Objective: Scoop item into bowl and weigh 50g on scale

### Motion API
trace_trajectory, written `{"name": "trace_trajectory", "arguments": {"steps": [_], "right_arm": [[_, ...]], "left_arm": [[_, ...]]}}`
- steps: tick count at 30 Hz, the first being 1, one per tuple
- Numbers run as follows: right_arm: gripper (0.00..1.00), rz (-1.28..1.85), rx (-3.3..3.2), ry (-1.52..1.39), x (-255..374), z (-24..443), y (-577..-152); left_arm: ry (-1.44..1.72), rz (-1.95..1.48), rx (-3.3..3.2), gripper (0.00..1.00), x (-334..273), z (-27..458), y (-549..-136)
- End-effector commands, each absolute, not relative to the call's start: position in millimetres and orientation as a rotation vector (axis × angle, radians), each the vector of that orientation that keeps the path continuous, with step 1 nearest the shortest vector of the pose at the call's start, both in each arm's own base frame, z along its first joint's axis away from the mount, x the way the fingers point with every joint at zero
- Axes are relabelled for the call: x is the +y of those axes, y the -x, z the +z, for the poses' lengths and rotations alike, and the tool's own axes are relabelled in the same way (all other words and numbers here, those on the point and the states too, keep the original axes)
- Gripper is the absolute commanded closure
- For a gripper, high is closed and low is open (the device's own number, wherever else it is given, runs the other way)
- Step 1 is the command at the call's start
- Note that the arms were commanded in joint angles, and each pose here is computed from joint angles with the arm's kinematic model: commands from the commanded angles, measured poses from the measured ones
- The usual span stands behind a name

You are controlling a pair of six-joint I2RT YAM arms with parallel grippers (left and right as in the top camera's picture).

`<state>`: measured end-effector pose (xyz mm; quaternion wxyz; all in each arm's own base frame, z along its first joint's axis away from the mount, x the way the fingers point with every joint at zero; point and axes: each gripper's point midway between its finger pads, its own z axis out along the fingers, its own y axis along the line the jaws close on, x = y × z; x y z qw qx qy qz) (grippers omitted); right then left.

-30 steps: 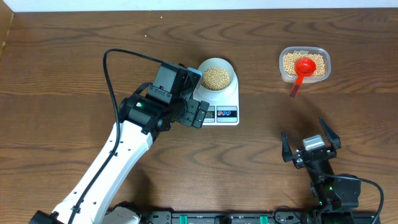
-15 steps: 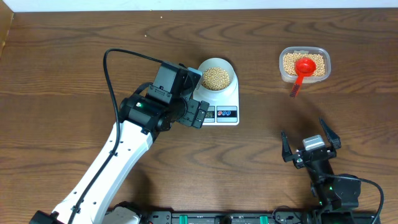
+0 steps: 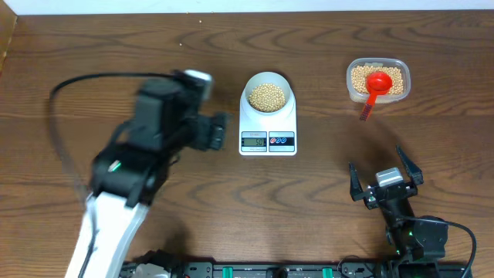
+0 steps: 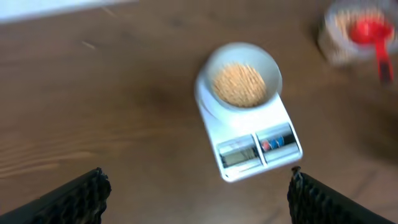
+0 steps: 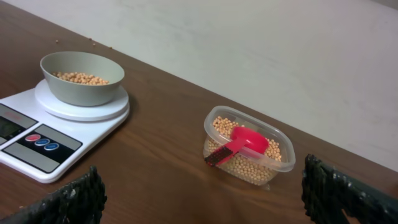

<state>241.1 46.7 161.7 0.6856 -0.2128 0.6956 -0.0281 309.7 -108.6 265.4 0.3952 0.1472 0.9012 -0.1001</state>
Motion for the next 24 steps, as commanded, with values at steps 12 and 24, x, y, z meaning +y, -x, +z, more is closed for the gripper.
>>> {"name": "trace_trajectory", "arguments": {"steps": [12,24], "right_arm": [[0.01,-0.051,1.556,0.468,47.1,161.5,-240.7],[0.01,-0.051,1.556,0.468,47.1,161.5,-240.7]], "left_arm": [[-0.13,-0.109,1.849,0.07,-32.3,307.3,-258.7],[-0.023,0.006,1.7,0.07,-5.7,258.0,-239.0]]}}
